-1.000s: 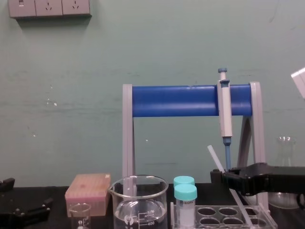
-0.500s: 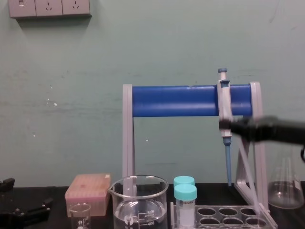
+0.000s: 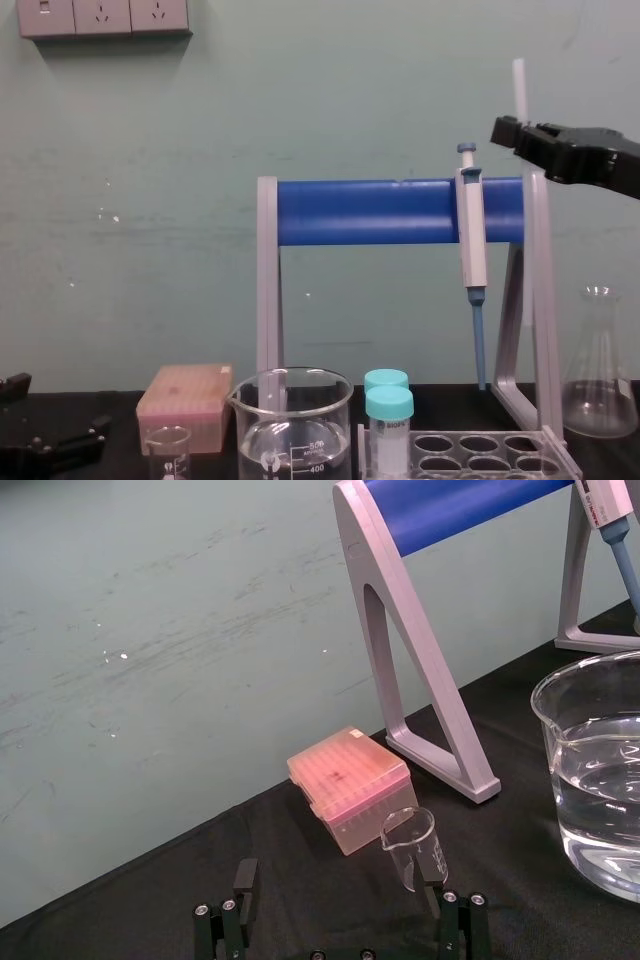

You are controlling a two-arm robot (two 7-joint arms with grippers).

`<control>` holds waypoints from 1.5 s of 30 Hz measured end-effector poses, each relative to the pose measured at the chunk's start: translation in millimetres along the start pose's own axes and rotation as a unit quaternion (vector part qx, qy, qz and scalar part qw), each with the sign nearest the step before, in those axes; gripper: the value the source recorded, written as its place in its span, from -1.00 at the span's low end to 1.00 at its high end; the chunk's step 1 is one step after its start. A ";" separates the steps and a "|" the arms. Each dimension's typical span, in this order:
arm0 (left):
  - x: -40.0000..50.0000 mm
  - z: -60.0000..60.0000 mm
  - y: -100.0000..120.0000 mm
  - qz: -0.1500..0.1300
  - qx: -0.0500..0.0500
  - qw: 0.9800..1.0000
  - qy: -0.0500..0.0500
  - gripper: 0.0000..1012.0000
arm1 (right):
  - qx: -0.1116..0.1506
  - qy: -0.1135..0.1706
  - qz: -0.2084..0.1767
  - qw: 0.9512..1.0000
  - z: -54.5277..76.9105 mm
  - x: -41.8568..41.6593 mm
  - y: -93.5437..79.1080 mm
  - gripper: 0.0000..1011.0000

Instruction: Pick up the stirring rod with one hand, then place it down.

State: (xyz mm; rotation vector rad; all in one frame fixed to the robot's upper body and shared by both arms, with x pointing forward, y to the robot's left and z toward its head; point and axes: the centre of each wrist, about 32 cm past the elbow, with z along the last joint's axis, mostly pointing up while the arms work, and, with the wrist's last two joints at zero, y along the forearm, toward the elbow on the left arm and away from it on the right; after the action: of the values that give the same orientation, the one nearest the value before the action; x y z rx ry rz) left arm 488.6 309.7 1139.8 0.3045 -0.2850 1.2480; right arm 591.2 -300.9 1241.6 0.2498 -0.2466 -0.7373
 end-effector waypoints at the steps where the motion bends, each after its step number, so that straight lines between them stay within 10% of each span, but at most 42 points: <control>1: 0.0 0.0 0.0 0.000 0.000 1.000 0.000 0.98 | 0.004 -0.001 -0.001 1.000 -1.1 -0.3 -1.5 -0.87; 17: 0.0 0.0 0.0 0.000 0.000 1.000 0.000 0.98 | -0.021 -0.023 -0.019 0.999 -33.3 -15.1 -37.7 -0.87; 45: 0.0 0.0 0.0 0.000 0.000 1.000 0.000 0.98 | -0.018 -0.020 -0.017 0.999 -31.8 -14.4 -35.5 -0.87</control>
State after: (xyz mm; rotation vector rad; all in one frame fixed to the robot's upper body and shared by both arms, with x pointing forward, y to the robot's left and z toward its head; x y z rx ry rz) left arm 488.6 309.7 1139.8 0.3045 -0.2851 1.2479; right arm 568.3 -312.0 1198.8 0.2055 -0.2681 -0.7798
